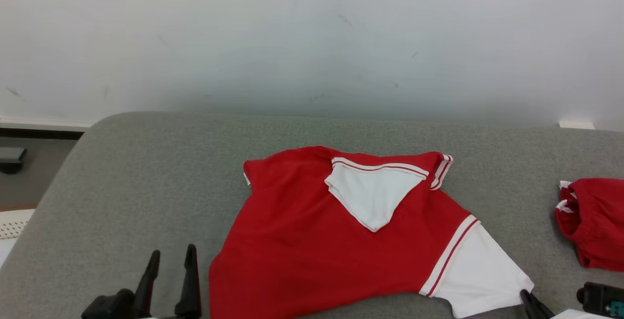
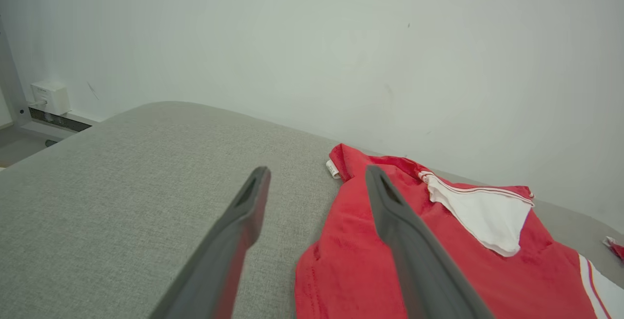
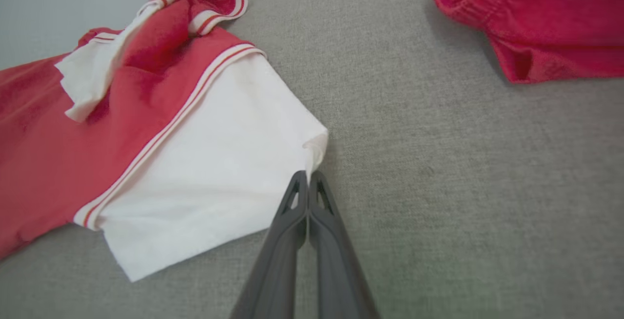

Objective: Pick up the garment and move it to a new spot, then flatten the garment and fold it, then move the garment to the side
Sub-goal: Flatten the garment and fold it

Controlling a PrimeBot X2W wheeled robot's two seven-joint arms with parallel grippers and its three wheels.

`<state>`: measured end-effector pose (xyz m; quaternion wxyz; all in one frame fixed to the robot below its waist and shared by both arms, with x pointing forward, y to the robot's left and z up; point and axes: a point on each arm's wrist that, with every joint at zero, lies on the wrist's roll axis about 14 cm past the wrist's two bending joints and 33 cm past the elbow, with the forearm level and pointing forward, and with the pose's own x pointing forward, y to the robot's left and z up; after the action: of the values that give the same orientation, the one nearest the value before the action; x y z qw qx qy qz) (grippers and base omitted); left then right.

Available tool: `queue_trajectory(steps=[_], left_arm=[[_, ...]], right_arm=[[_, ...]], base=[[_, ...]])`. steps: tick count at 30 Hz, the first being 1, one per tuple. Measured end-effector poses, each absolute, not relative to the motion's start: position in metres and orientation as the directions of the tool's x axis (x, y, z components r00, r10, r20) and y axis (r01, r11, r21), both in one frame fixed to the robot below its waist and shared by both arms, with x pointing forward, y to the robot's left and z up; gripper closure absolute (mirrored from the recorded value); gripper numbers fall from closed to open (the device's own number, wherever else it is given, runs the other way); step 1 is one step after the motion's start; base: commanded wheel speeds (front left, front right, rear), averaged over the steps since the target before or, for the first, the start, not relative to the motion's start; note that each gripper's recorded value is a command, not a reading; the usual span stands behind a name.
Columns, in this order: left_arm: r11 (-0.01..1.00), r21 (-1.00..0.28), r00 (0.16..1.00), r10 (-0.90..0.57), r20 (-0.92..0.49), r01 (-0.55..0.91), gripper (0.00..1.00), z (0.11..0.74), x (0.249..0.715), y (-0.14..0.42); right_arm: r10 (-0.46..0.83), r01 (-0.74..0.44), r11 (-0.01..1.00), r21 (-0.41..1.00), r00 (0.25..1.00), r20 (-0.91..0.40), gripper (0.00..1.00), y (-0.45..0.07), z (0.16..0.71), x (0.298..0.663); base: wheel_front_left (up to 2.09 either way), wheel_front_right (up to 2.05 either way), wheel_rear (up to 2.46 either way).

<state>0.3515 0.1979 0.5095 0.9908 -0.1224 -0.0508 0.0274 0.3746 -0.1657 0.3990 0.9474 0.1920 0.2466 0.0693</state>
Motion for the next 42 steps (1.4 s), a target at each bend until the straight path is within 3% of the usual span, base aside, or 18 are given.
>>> queue_trajectory(steps=[1,2,3,7,11,17,24,28,31,42], left_arm=[[0.969,-0.245,0.994,0.060,0.093,-0.036,0.00,0.509,0.353,0.196],[0.969,-0.245,0.994,0.054,0.091,-0.030,0.00,0.509,0.354,0.194],[0.969,-0.244,0.995,0.048,0.089,-0.025,0.00,0.508,0.355,0.191],[0.970,-0.244,0.996,0.026,0.085,-0.005,0.00,0.507,0.359,0.184],[0.969,-0.249,0.995,0.025,0.102,0.001,0.00,0.512,0.362,0.183],[0.973,-0.230,0.979,0.024,0.202,0.023,0.00,0.545,0.367,0.187],[0.970,-0.241,0.961,0.027,0.274,0.042,0.00,0.569,0.370,0.189],[0.979,-0.204,0.971,0.029,0.237,0.021,0.00,0.558,0.371,0.188],[0.989,-0.146,0.979,-0.002,0.206,0.033,0.00,0.548,0.370,0.181],[0.987,-0.159,0.990,-0.005,0.138,0.027,0.00,0.524,0.368,0.179]], right_arm=[[0.221,-0.023,0.913,0.407,0.866,-0.447,0.87,-0.167,0.396,0.369],[0.217,-0.008,0.909,0.417,0.863,-0.456,0.53,-0.169,0.393,0.364],[0.213,0.006,0.904,0.427,0.860,-0.463,0.00,-0.169,0.390,0.359],[0.168,0.050,0.894,0.445,0.883,-0.438,0.00,-0.178,0.392,0.354],[0.122,0.037,0.895,0.445,0.938,-0.323,0.00,-0.188,0.422,0.367],[0.115,-0.096,0.915,0.393,0.993,-0.025,0.00,-0.184,0.500,0.387],[0.155,-0.221,0.931,0.290,0.960,0.233,0.00,-0.166,0.564,0.387],[0.182,-0.234,0.952,0.195,0.951,0.251,0.00,-0.165,0.567,0.381],[0.170,-0.218,0.955,0.199,0.958,0.233,0.00,-0.166,0.558,0.374],[0.121,-0.165,0.959,0.229,0.973,0.195,0.00,-0.174,0.542,0.368]], base=[[0.00,0.00,0.00],[0.00,0.00,0.00],[0.00,0.00,0.00],[0.00,0.00,0.00],[0.00,0.00,0.00],[0.00,0.00,0.00],[0.00,0.00,0.00],[0.00,0.00,0.00],[0.00,0.00,0.00],[0.00,0.00,0.00]])
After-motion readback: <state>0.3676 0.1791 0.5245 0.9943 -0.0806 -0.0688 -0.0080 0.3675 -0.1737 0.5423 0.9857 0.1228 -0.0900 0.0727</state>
